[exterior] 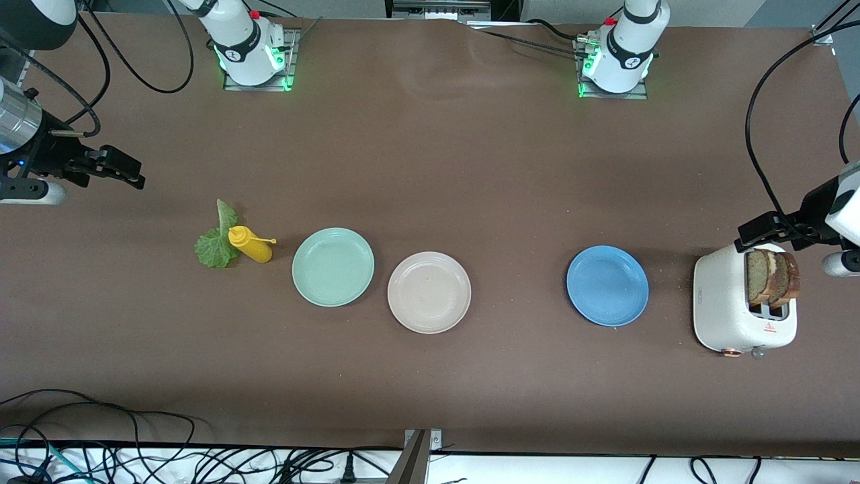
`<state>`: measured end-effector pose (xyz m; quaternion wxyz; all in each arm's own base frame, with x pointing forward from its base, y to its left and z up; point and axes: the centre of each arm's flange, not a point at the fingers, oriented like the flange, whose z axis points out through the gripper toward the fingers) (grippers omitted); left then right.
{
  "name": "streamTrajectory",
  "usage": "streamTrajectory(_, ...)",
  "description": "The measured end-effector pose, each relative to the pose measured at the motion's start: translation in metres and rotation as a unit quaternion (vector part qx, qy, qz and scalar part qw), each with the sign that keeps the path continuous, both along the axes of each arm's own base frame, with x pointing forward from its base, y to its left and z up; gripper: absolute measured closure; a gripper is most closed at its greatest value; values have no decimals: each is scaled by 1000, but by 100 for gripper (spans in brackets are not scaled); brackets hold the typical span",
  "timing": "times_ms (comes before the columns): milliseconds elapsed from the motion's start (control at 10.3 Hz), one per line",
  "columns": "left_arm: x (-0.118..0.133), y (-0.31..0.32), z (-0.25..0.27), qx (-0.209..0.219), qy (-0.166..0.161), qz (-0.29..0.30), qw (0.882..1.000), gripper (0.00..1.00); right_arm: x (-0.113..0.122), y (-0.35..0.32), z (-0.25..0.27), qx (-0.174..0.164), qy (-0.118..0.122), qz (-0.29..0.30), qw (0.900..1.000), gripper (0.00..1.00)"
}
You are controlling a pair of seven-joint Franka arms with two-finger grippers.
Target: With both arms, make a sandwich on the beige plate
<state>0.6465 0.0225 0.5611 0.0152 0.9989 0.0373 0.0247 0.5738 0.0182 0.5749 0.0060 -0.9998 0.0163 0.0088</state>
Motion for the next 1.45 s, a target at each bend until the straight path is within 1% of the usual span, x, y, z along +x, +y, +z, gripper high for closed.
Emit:
streamTrajectory(969,0,1,-6,0,6,1,1000,0,0,1,0,0,0,1,1000,0)
streamTrajectory(1453,1,12,-9,0,9,9,1000,0,0,1,0,0,0,1,1000,0)
